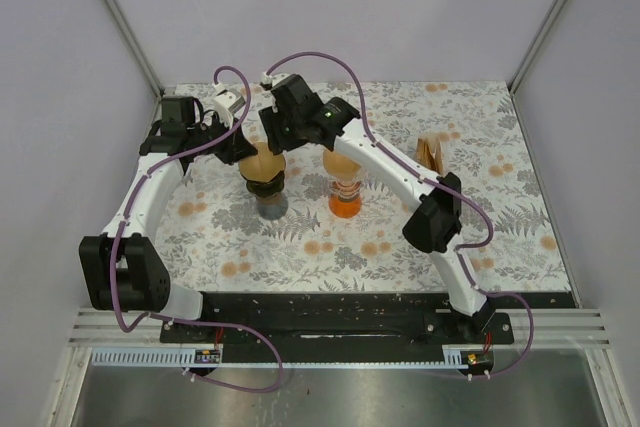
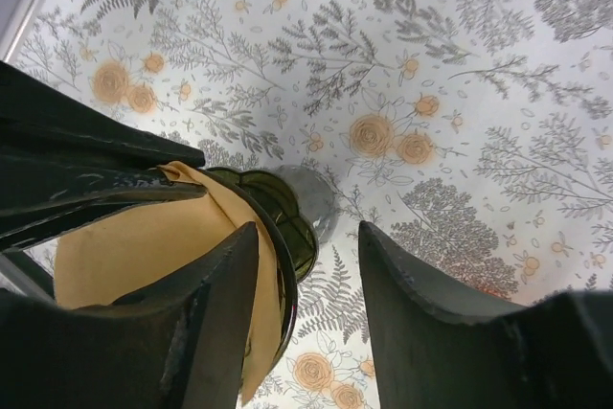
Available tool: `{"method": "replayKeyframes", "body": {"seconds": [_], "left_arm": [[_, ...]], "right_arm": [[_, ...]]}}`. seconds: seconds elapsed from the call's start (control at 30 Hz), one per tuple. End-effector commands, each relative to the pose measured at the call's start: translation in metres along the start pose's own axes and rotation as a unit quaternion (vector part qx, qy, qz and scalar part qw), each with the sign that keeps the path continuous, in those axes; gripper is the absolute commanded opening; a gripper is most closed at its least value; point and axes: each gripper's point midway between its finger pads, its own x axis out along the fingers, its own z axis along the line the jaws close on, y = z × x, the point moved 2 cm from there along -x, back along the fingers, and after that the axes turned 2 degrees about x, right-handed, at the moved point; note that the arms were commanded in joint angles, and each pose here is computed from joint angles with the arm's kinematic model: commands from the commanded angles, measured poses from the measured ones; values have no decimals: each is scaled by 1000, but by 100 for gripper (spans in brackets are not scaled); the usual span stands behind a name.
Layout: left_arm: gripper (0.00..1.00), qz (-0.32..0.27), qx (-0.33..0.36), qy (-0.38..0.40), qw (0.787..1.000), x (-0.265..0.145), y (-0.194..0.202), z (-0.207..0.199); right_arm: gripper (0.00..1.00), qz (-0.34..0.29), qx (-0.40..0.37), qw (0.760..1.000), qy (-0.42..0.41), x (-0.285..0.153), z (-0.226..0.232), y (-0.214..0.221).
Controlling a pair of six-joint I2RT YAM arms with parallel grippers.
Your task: Place the coffee filter in the dripper
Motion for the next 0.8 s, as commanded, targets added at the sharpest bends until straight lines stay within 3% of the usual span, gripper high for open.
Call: {"method": "replayKeyframes", "body": {"seconds": [0.0,0.4,0.53,0.77], "left_arm": [[0,-1,35,-18,999,-5,1,5],[0,-3,33,-14,999,-3,-1,6],[22,-1,33,-11,999,-2,-4,7],[28,1,29,3,1000,1,-14,11]], "right_arm": [[53,19,-18,999,-40,7,11,5],[28,47,-47,995,-72,17,14,21],[22,46,-54,995,-75,16,14,23],[11,47,-63,994,-78,14,13,25]]}}
